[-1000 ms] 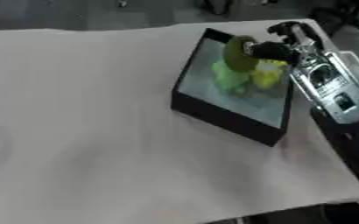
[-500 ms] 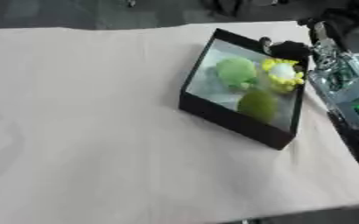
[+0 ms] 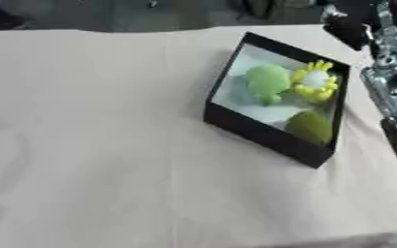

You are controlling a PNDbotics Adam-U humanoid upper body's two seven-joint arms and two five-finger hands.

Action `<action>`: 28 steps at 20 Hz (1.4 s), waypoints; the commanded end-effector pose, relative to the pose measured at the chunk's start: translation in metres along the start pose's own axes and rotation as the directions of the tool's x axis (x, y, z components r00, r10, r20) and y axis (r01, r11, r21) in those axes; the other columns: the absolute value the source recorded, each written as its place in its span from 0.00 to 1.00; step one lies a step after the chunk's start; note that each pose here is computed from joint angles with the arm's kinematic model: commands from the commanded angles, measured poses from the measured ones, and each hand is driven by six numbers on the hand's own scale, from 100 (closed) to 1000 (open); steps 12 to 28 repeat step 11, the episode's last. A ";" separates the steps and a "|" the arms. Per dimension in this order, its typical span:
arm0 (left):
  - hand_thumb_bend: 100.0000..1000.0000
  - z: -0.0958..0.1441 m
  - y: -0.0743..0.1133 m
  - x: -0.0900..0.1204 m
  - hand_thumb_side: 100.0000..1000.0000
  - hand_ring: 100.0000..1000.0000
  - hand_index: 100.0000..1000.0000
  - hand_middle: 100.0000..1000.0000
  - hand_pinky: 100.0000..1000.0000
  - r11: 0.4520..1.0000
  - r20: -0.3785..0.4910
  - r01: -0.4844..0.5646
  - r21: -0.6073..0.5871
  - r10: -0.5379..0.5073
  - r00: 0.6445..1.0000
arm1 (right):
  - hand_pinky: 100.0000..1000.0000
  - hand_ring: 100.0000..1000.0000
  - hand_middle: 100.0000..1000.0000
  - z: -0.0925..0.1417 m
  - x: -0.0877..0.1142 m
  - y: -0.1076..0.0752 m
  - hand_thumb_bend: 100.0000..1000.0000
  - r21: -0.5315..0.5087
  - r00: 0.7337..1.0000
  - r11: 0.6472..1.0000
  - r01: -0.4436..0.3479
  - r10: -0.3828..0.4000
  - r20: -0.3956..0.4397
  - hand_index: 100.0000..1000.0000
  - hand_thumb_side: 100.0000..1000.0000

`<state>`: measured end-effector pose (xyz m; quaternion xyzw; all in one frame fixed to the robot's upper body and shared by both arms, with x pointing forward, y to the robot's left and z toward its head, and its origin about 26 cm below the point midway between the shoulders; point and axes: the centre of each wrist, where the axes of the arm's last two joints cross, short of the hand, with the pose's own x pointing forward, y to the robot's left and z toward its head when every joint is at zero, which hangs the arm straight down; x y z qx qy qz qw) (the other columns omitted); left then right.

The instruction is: Pick up the objects with one hand, pass them to the other hand, and then place them into the box on the other side of the table.

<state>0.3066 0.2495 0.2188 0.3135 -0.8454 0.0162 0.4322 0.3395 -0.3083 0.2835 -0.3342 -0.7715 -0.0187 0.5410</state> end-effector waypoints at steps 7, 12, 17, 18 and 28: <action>0.00 -0.010 0.005 0.008 0.68 0.70 0.87 0.54 0.68 0.996 0.021 -0.047 0.078 0.046 0.999 | 0.76 1.00 0.98 0.025 0.018 -0.009 0.00 -0.300 0.986 0.941 0.158 -0.135 0.094 0.81 0.28; 0.00 -0.013 0.004 0.008 0.68 0.71 0.87 0.55 0.69 0.992 0.019 -0.078 0.103 0.077 0.997 | 0.76 0.99 0.96 0.032 0.011 -0.007 0.00 -0.324 0.973 0.921 0.218 -0.179 0.146 0.81 0.26; 0.00 -0.013 0.004 0.008 0.68 0.71 0.87 0.55 0.69 0.992 0.019 -0.078 0.103 0.077 0.997 | 0.76 0.99 0.96 0.032 0.011 -0.007 0.00 -0.324 0.973 0.921 0.218 -0.179 0.146 0.81 0.26; 0.00 -0.013 0.004 0.008 0.68 0.71 0.87 0.55 0.69 0.992 0.019 -0.078 0.103 0.077 0.997 | 0.76 0.99 0.96 0.032 0.011 -0.007 0.00 -0.324 0.973 0.921 0.218 -0.179 0.146 0.81 0.26; 0.00 -0.013 0.004 0.008 0.68 0.71 0.87 0.55 0.69 0.992 0.019 -0.078 0.103 0.077 0.997 | 0.76 0.99 0.96 0.032 0.011 -0.007 0.00 -0.324 0.973 0.921 0.218 -0.179 0.146 0.81 0.26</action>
